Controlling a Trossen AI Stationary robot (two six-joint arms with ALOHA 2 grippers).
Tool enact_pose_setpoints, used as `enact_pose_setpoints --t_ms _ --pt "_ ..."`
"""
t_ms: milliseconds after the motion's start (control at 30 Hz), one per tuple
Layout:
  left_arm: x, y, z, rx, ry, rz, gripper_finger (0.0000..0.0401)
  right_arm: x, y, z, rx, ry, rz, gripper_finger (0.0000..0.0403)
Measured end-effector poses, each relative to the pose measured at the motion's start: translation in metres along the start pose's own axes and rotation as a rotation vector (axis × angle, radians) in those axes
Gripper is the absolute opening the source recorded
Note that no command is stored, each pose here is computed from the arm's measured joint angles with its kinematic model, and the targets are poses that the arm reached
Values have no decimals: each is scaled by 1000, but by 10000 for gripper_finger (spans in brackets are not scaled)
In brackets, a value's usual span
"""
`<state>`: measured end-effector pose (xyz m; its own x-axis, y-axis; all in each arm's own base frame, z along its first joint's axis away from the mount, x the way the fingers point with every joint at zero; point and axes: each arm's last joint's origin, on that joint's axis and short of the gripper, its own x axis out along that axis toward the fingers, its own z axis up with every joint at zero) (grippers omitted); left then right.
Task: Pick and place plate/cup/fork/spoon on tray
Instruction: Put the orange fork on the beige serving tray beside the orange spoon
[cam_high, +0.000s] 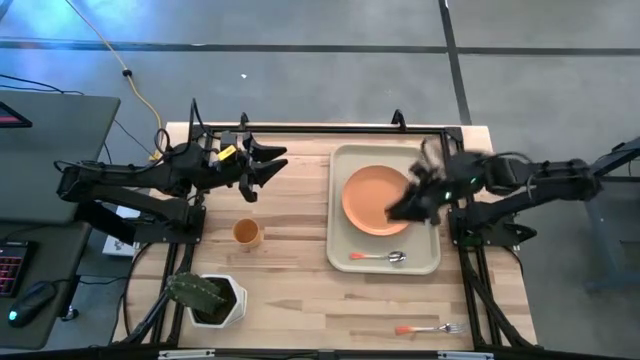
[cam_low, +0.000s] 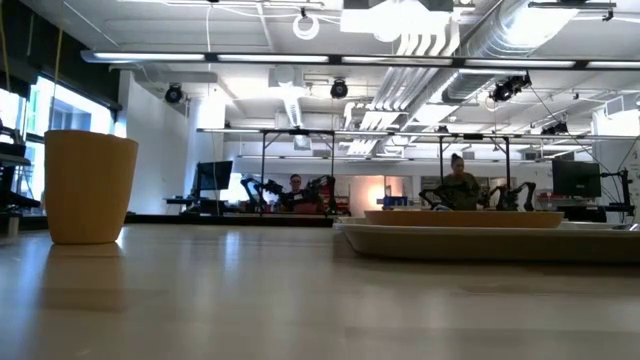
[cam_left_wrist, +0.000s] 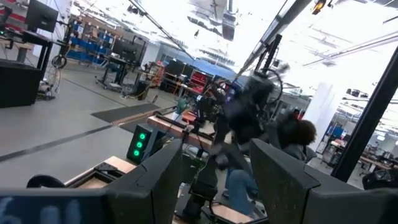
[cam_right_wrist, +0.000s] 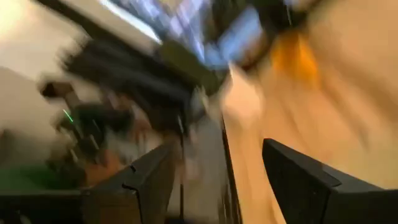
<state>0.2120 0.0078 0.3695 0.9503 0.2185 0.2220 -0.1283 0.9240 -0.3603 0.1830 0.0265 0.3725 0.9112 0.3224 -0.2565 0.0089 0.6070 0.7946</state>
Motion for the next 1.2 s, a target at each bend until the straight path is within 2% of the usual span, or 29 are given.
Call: enact_pose_setpoints --t_ms 133,267,467,667,867,1033,1200 --pt "0 0 0 0 -3 8 179 23 2 -40 114 300 -123 232" --pt "0 0 0 0 -3 8 179 43 12 -91 157 545 -219 232" --pt "0 0 0 0 -4 10 179 64 25 -173 139 707 -392 232" --pt "0 1 0 0 -5 15 179 86 11 -240 139 825 -610 232" --pt "1 5 2 2 -14 37 179 108 -14 -272 164 949 -767 232" --pt "1 8 3 -27 -22 53 179 116 -28 -285 148 974 -847 232" --pt "1 8 3 -27 -22 53 179 122 -38 -295 96 1025 -868 232"
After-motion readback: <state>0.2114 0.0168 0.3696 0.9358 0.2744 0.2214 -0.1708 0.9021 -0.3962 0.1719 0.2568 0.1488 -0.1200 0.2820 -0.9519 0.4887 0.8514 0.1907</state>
